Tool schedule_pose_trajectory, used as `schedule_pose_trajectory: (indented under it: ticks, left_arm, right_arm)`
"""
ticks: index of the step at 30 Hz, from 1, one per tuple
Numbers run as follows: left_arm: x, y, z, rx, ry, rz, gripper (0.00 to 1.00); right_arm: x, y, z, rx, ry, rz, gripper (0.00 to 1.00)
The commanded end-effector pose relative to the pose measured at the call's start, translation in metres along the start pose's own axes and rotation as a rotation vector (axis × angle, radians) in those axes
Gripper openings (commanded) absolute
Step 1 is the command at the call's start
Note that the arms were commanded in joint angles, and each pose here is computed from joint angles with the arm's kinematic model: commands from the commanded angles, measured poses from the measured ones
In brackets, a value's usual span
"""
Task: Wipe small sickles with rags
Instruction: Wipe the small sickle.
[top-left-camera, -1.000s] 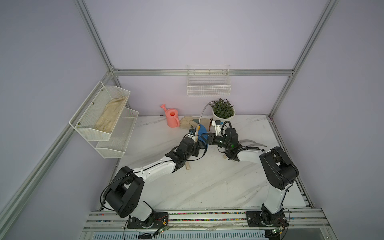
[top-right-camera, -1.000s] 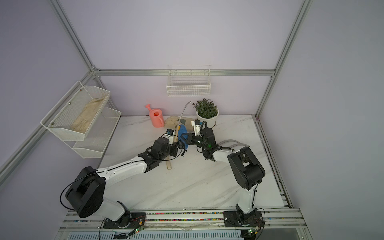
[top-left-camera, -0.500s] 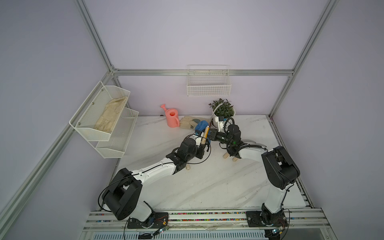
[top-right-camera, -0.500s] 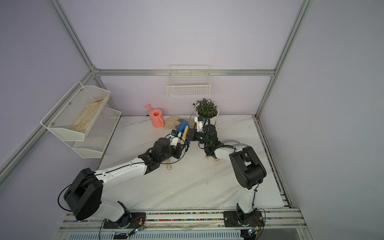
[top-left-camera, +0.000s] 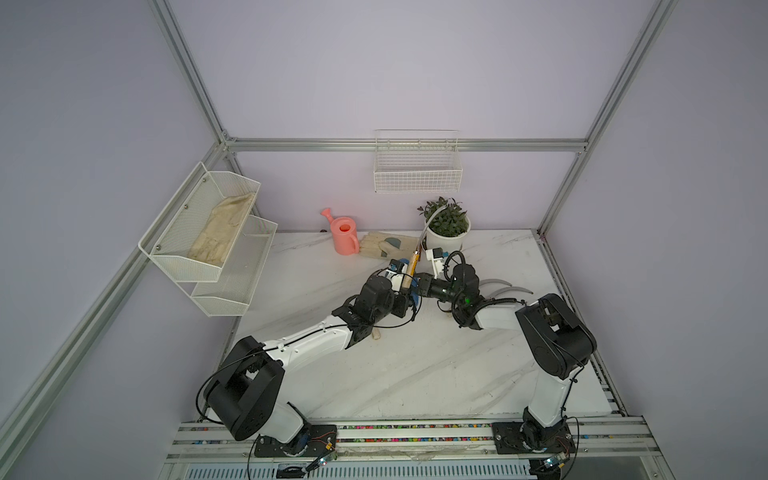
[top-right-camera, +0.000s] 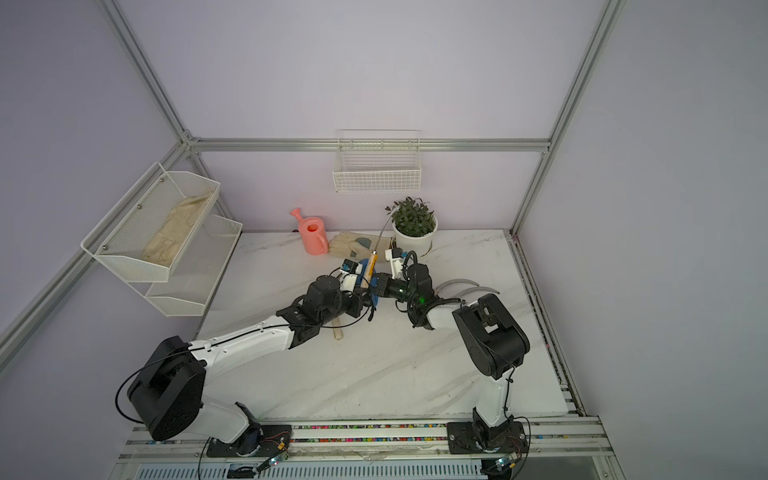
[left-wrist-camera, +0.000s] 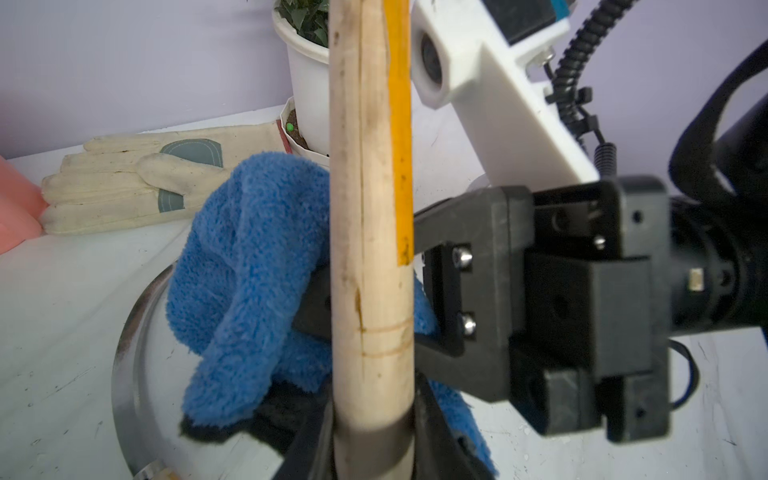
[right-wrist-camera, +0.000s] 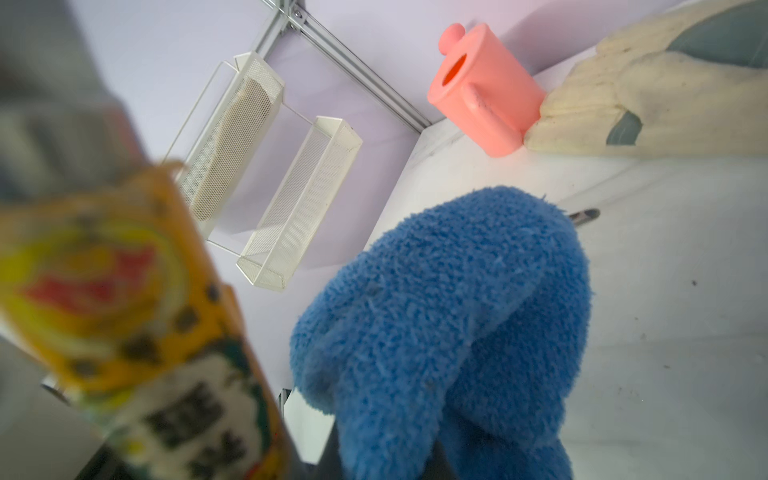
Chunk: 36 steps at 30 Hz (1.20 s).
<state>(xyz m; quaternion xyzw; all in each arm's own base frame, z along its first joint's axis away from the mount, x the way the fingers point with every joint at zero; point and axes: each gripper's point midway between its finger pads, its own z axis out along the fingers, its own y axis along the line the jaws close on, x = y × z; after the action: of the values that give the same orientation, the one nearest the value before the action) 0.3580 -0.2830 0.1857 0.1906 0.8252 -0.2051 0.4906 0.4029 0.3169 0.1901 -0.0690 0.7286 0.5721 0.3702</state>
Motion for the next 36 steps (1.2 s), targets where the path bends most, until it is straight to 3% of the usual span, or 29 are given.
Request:
schedule_pose_trajectory:
  ticks: [1,12,17,23,30,36]
  left_arm:
    - [-0.007,-0.005,-0.004,0.020,-0.031,0.022,0.00]
    - [-0.006,-0.012,-0.006,0.062,-0.025,0.024,0.00]
    - [-0.005,-0.025,-0.010,0.139,-0.017,0.026,0.00]
    - [0.001,-0.026,-0.006,0.144,0.026,0.085,0.00]
    - [0.011,-0.039,0.002,0.218,0.092,0.118,0.00]
    - [0.015,-0.036,0.009,0.199,0.122,0.127,0.00]
  right_arm:
    - [-0.047,0.055,-0.009,-0.098,-0.091,-0.106,0.00]
    - [-0.097,0.073,-0.043,-0.067,-0.191,-0.166,0.00]
    - [-0.089,0.052,-0.042,-0.035,-0.172,-0.153,0.00]
    - [-0.074,0.034,-0.044,-0.022,-0.155,-0.144,0.00]
    - [-0.093,0.027,-0.068,-0.045,-0.192,-0.139,0.00]
    - [-0.094,0.019,-0.078,-0.032,-0.201,-0.127,0.00]
